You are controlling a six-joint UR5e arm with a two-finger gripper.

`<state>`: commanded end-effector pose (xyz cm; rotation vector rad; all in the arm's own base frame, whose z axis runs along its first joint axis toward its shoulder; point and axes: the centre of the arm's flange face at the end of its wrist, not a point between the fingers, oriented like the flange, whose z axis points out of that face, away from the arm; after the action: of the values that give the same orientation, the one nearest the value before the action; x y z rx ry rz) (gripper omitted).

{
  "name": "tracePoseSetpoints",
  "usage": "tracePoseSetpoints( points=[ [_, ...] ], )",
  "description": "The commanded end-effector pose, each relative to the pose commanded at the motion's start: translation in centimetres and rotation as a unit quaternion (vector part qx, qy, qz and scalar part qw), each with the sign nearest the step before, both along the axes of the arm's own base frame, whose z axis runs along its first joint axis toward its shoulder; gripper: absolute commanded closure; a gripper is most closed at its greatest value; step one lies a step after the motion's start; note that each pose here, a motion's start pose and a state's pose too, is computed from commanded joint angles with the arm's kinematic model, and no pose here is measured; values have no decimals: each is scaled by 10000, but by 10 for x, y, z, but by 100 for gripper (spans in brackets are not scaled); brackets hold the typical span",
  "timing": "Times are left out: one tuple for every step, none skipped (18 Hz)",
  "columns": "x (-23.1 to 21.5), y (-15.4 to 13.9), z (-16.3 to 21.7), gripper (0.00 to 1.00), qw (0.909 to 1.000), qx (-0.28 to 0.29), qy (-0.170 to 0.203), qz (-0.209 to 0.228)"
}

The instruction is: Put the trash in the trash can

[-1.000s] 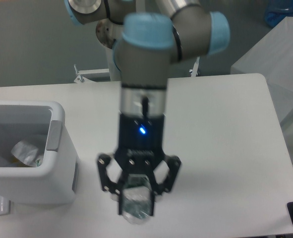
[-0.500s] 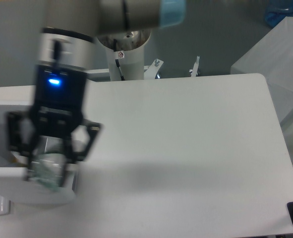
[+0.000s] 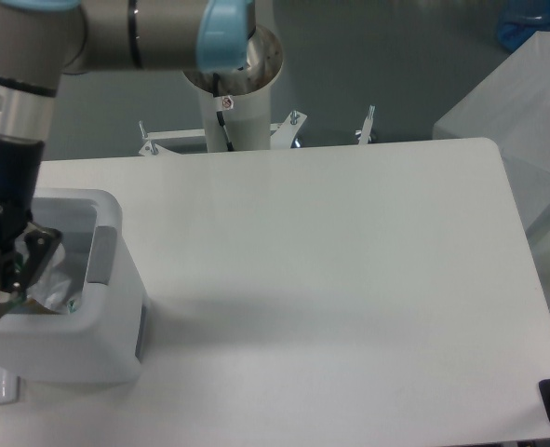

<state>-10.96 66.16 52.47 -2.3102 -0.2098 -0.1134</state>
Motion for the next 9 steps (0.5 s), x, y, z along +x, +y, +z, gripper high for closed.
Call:
tracePoseSetpoints(
  points=[
    [2,-1,-2,43,10000,-19,-3,-24],
    [8,-1,-3,41,10000,-26,5,-80],
    [15,-2,-4,31,9999,-40,5,-131],
    [16,-2,-4,21,9999,-42,16,-139],
    [17,-4,-2,11,9998,-40,66,-186],
    [17,-5,-5,0,9997,-59,101,-228],
    [18,-6,-2,0,9997,-37,100,-228],
    [17,-11,4,0,9997,22,68,-229],
    [14,-12,3,0,9997,18,47,-225]
  ],
)
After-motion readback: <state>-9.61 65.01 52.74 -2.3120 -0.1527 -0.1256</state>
